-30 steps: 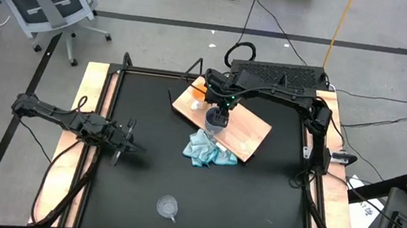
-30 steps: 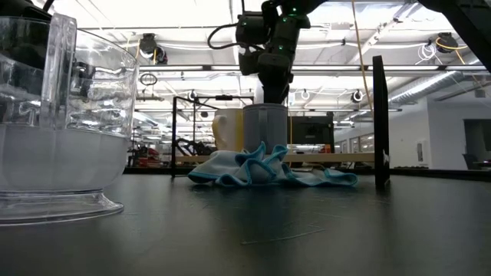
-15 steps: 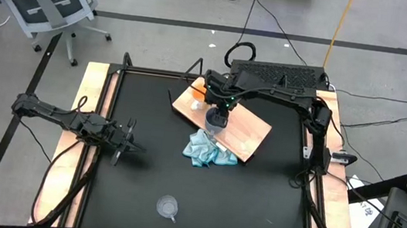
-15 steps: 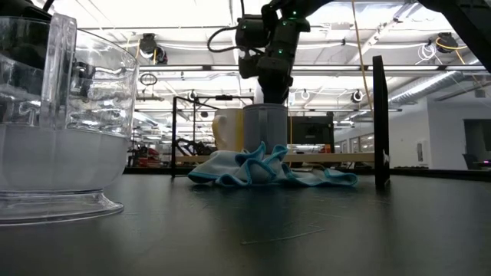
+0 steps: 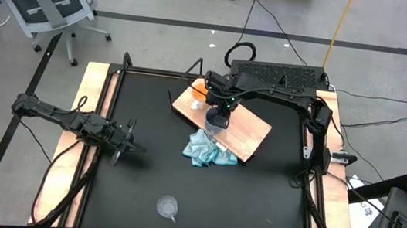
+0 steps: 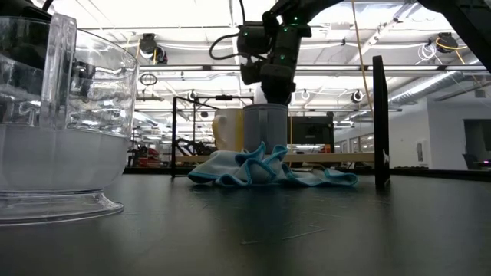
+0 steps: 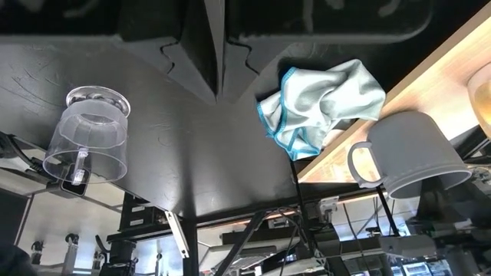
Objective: Stack small to large cups/mugs on shelf
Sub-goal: Adjust the position of the gray mug
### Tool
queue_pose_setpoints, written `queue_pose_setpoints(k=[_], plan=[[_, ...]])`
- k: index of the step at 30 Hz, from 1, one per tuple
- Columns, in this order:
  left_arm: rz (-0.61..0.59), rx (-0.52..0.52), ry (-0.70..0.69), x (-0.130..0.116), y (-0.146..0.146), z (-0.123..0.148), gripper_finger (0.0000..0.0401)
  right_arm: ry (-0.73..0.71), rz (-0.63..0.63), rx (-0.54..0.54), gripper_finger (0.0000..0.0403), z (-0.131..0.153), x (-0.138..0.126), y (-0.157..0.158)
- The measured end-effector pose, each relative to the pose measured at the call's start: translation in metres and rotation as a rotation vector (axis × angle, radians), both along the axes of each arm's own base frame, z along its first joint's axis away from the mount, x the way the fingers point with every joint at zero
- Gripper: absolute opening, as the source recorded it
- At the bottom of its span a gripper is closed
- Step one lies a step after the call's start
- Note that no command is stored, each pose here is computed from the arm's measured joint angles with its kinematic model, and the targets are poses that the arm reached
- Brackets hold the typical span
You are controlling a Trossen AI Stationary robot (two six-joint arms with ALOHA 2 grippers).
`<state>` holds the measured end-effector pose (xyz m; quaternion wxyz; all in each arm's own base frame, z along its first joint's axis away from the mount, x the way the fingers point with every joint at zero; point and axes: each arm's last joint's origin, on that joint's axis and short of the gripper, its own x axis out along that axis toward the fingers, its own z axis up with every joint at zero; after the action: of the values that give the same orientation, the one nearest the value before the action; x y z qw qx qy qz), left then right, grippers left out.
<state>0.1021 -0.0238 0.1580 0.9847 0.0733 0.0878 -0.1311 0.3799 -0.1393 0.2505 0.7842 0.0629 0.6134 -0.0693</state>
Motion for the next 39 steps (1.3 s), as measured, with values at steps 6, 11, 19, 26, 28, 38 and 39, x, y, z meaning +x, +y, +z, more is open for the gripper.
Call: queue_pose_setpoints(k=[6, 11, 19, 26, 28, 38, 39], plan=[[0.000, -0.001, 0.000, 0.0000, 0.0000, 0.0000, 0.0024, -0.019, 0.004, -0.008, 0.0078, 0.0005, 0.0015, -0.0013], [0.000, -0.001, 0.000, 0.0000, 0.0000, 0.0000, 0.0024, -0.019, 0.004, -0.009, 0.0045, 0.0005, 0.0016, -0.0013], [0.000, -0.003, 0.001, 0.0000, 0.0000, 0.0000, 0.0024, -0.019, -0.013, -0.004, 0.0011, 0.0005, 0.0015, -0.0012], [0.001, -0.004, 0.001, 0.0000, 0.0000, 0.0000, 0.0024, -0.033, -0.094, 0.012, 0.0005, 0.0008, 0.0022, -0.0026], [0.001, -0.004, 0.001, 0.0000, 0.0000, 0.0000, 0.0024, -0.037, -0.140, 0.024, 0.0004, 0.0008, 0.0022, -0.0032], [0.001, -0.004, 0.001, 0.0000, 0.0000, 0.0000, 0.0024, -0.031, -0.293, 0.060, 0.0002, 0.0005, 0.0012, -0.0031], [0.000, -0.004, 0.001, 0.0000, 0.0000, 0.0000, 0.0024, -0.024, -0.307, 0.054, 0.0002, 0.0004, 0.0006, -0.0032]])
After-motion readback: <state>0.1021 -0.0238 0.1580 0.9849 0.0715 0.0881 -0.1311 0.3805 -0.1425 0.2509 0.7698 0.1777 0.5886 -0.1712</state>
